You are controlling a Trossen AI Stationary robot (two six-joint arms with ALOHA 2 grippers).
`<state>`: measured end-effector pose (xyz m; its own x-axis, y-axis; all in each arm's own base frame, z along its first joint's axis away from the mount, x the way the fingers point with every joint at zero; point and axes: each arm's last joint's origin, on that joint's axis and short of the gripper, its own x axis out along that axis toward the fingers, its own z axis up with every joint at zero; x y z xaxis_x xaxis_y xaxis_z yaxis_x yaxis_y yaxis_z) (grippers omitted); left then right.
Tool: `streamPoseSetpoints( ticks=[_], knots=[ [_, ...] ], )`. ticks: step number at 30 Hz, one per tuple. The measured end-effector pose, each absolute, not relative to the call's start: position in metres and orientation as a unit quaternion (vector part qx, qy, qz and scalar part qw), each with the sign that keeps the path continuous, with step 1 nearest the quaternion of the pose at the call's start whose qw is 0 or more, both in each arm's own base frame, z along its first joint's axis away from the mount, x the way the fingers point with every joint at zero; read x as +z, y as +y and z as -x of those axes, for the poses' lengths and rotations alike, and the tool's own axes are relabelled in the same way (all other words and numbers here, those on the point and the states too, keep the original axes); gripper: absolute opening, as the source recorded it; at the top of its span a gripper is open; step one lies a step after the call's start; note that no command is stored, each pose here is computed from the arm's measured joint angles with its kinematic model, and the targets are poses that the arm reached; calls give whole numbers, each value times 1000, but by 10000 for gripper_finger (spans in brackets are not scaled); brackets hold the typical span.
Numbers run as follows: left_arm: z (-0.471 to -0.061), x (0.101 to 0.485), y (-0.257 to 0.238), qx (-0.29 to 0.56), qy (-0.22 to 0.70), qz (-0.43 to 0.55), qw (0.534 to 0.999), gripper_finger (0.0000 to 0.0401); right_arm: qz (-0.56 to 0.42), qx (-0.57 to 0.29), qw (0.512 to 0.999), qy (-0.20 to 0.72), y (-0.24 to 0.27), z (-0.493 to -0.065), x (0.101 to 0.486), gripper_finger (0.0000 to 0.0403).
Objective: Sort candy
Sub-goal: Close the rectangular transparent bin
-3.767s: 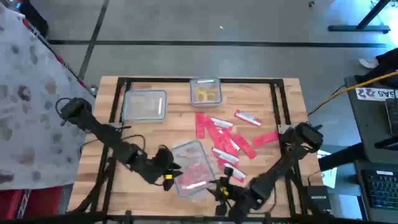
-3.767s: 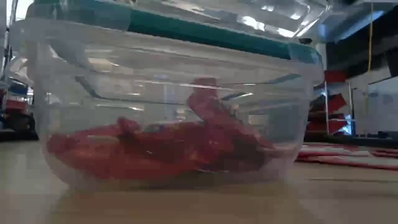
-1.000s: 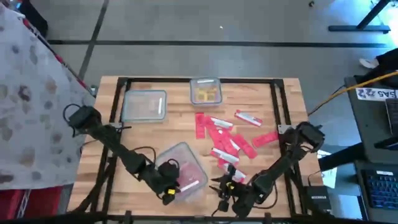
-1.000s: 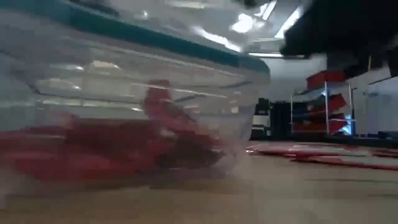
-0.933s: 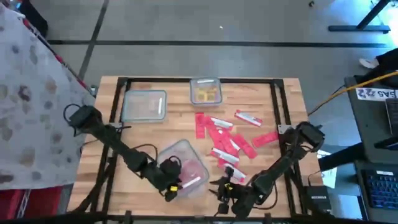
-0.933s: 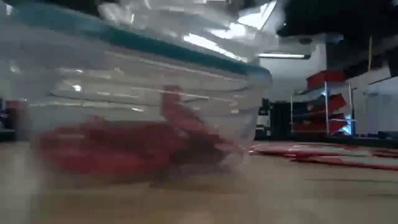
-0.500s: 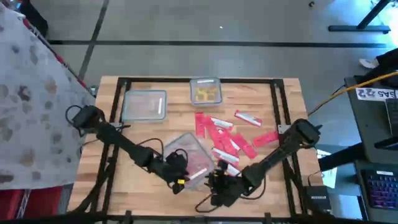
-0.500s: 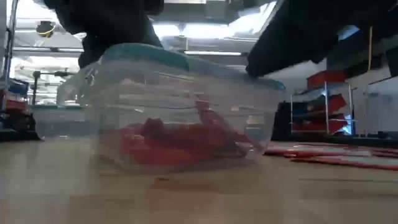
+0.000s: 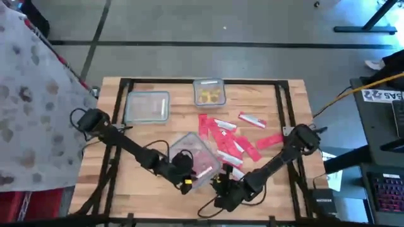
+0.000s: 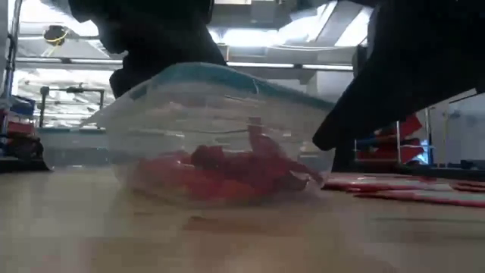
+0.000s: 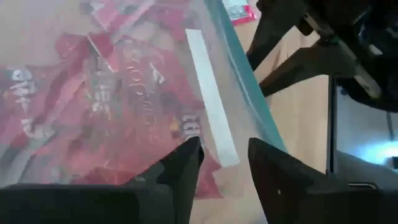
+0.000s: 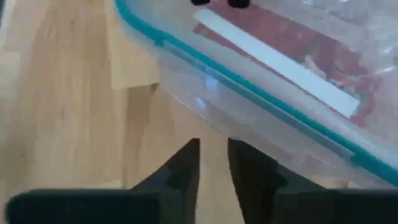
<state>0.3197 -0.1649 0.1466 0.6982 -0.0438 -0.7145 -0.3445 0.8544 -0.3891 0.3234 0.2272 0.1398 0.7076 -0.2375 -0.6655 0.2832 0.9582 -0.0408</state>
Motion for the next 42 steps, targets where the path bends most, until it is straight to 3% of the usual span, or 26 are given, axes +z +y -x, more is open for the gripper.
streamPoseSetpoints(
  ticks=[4,24,35,42],
  knots=[
    [-322,147,-164,77,378,262,885,113,-33,-165,923,345,218,-329,140,5],
    [-321,142,-162,67,378,240,891,5,-30,-201,925,322,206,-336,146,0],
    [-321,141,-159,68,377,233,894,0,-54,-222,922,312,189,-353,138,0],
    [-326,141,-156,82,342,220,910,0,-51,-229,929,286,193,-336,176,0]
  ],
)
